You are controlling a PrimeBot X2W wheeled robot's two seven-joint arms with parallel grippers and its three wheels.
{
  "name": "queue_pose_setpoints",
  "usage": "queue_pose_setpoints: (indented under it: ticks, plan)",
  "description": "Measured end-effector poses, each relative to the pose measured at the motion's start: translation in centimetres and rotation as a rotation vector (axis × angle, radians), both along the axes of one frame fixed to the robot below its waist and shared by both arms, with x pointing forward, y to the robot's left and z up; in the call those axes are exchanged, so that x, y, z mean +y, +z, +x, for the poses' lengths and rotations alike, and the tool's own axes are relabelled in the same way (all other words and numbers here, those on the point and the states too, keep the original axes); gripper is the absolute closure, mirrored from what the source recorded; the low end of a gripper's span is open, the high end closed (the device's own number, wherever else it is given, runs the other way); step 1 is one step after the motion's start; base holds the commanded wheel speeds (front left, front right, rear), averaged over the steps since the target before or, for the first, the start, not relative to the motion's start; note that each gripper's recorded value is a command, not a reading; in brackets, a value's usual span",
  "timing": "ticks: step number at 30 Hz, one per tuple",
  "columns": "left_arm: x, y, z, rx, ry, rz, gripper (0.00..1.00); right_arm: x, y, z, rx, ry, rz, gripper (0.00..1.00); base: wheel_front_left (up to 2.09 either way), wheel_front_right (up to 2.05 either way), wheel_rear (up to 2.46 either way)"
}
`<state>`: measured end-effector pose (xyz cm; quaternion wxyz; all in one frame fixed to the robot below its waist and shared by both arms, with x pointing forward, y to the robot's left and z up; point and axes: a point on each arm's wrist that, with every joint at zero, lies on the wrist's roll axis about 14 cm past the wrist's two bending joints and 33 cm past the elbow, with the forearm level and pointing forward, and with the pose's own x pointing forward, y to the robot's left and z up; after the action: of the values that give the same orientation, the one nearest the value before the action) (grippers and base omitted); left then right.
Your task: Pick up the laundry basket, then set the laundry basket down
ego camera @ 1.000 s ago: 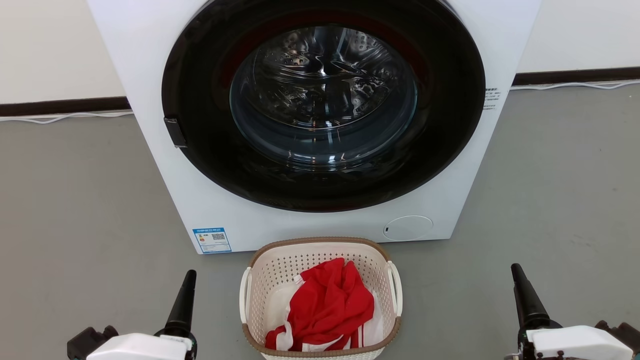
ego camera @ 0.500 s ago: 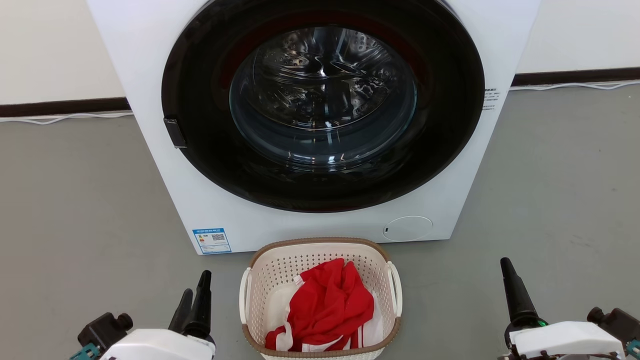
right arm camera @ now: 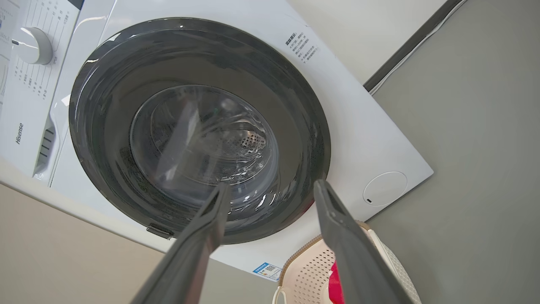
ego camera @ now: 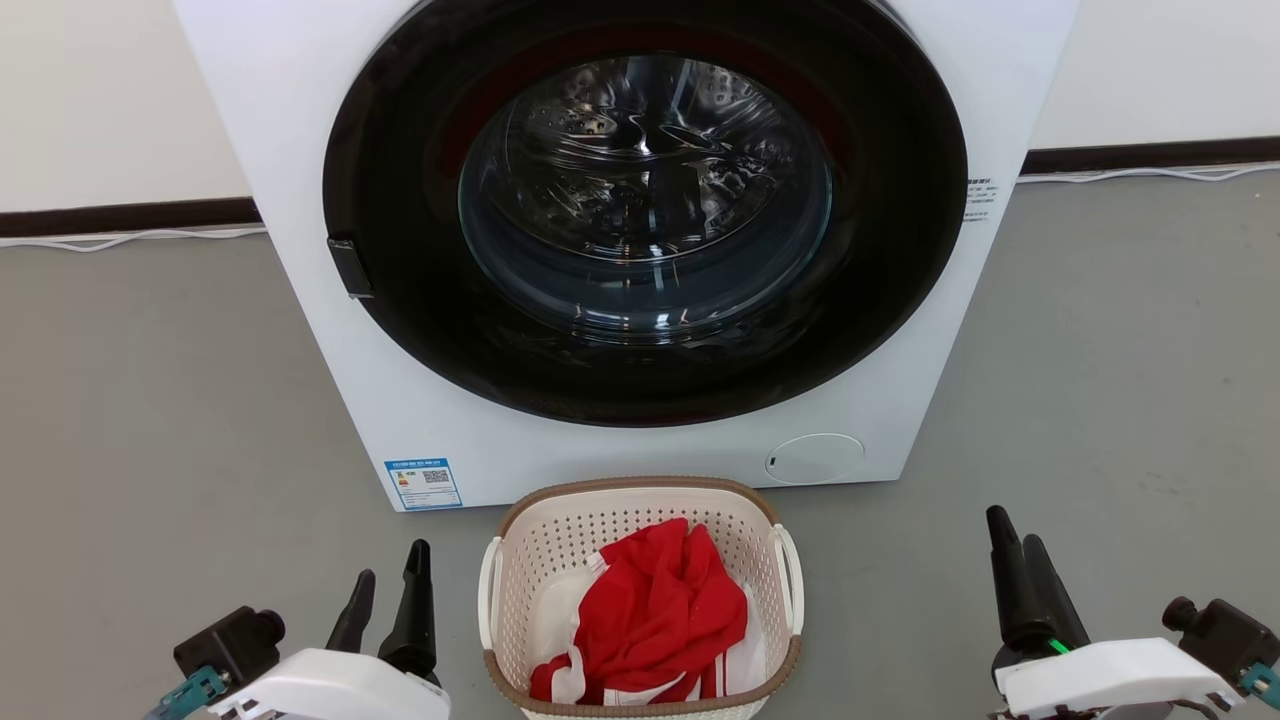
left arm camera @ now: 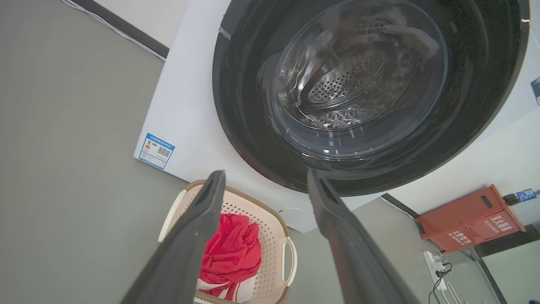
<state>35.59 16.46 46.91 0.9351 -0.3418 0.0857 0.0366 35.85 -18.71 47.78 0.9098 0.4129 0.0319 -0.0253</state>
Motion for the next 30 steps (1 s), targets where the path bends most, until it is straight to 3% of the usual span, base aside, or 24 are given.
queue_pose_setpoints:
  ticks: [30]
  plan:
    - [-0.5,2.7,-0.5,-0.118,-0.011,0.423,0.00,1.2,2.0,-0.2,-0.094,0.053,-0.364,0.00,0.00,0.00,0.00]
